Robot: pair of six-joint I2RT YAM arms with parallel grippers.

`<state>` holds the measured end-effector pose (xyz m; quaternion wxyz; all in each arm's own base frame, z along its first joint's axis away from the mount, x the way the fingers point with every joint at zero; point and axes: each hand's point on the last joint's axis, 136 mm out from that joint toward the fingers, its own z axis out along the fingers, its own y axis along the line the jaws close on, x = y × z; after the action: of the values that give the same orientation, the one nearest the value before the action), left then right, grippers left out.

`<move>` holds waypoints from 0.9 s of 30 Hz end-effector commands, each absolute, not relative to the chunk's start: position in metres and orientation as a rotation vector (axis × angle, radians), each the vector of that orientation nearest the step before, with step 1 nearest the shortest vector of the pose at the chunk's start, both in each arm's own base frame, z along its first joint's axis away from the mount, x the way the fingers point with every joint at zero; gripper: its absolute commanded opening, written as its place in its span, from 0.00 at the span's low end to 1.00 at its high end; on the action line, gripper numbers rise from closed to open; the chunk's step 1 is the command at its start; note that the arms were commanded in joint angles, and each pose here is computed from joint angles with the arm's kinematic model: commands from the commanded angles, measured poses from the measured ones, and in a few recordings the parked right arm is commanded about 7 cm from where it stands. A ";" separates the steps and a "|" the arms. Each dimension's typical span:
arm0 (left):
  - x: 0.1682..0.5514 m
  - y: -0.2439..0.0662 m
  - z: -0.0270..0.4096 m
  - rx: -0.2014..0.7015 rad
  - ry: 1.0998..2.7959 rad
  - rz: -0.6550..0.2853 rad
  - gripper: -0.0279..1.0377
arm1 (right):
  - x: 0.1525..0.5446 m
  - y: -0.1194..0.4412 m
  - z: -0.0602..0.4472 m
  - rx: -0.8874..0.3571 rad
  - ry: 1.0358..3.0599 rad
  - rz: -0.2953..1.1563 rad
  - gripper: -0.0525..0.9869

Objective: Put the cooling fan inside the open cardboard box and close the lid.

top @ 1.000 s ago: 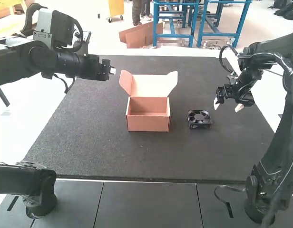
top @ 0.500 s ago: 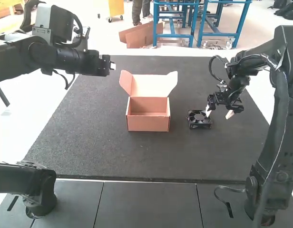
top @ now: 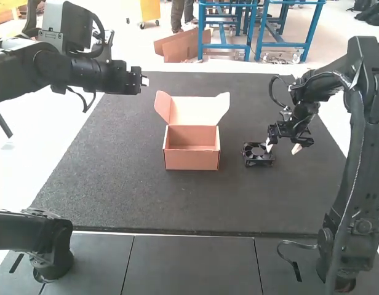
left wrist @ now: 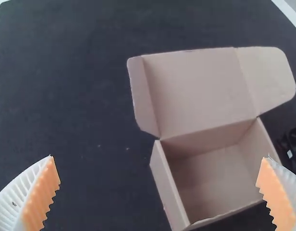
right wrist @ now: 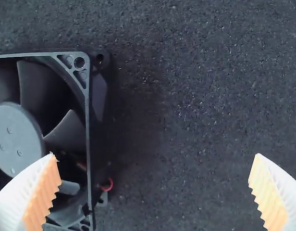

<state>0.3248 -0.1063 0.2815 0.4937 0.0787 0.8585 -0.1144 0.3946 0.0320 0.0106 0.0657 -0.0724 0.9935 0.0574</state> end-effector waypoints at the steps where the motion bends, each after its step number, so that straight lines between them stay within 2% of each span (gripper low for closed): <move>1: 0.329 -0.105 0.299 0.173 2.048 -0.288 0.93 | 0.404 0.032 0.014 -0.215 2.975 0.144 0.92; 15: 0.328 -0.105 0.304 0.165 2.045 -0.296 0.93 | 0.420 0.031 0.002 -0.209 2.974 0.119 0.91; 19: 0.327 -0.105 0.306 0.165 2.043 -0.294 0.93 | 0.414 0.030 -0.007 -0.217 3.012 0.099 0.83; 27: 0.328 -0.105 0.307 0.165 2.040 -0.295 0.93 | 0.392 0.041 -0.013 -0.250 3.097 0.142 0.52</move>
<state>0.3237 -0.1060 0.2883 0.4947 0.0754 0.8579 -0.1166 0.3978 0.0380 -0.0086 0.0315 -0.0760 0.9954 0.0499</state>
